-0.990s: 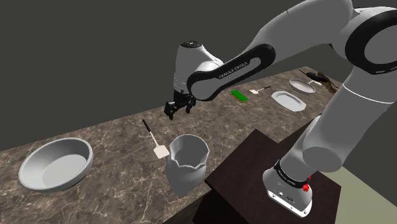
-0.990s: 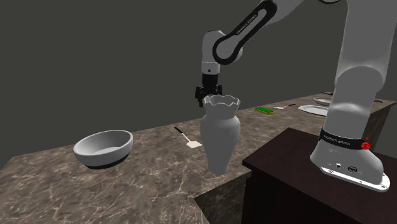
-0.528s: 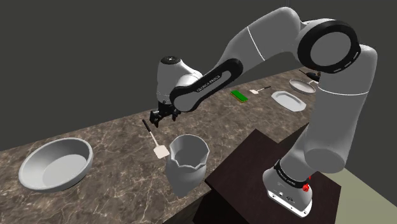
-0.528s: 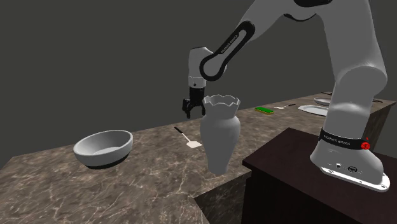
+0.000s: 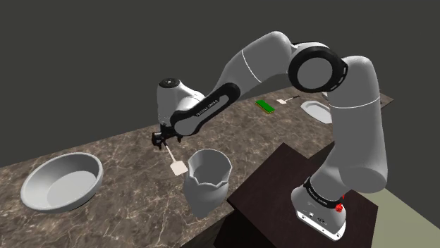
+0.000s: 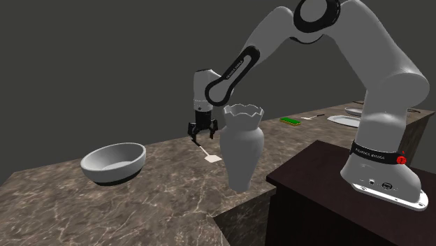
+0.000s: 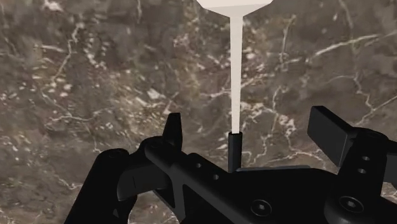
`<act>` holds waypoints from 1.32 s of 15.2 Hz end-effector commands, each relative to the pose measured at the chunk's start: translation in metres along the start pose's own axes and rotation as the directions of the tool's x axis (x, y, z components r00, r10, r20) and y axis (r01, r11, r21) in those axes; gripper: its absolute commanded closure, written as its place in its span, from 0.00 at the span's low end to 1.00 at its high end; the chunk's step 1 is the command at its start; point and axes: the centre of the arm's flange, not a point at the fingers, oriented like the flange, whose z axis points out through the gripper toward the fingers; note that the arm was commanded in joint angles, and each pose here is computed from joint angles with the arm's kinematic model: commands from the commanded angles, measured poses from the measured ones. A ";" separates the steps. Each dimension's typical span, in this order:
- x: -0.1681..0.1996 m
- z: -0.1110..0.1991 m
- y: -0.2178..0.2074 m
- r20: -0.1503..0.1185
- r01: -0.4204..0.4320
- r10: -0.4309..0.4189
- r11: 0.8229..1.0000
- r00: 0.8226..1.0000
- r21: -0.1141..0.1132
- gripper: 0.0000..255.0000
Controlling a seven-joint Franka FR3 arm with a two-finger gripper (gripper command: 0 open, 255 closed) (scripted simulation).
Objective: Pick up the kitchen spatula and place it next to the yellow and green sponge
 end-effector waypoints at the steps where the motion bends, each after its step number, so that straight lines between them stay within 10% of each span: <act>1: 0.003 0.013 -0.002 -0.001 -0.002 0.002 1.000 1.000 0.000 0.00; 14: 0.003 0.042 -0.002 -0.001 -0.002 0.002 1.000 1.000 0.000 0.00; 15: 0.003 0.042 -0.002 -0.001 -0.002 0.002 1.000 1.000 0.000 1.00; 20: 0.003 0.042 -0.002 -0.001 -0.002 0.002 1.000 1.000 0.000 1.00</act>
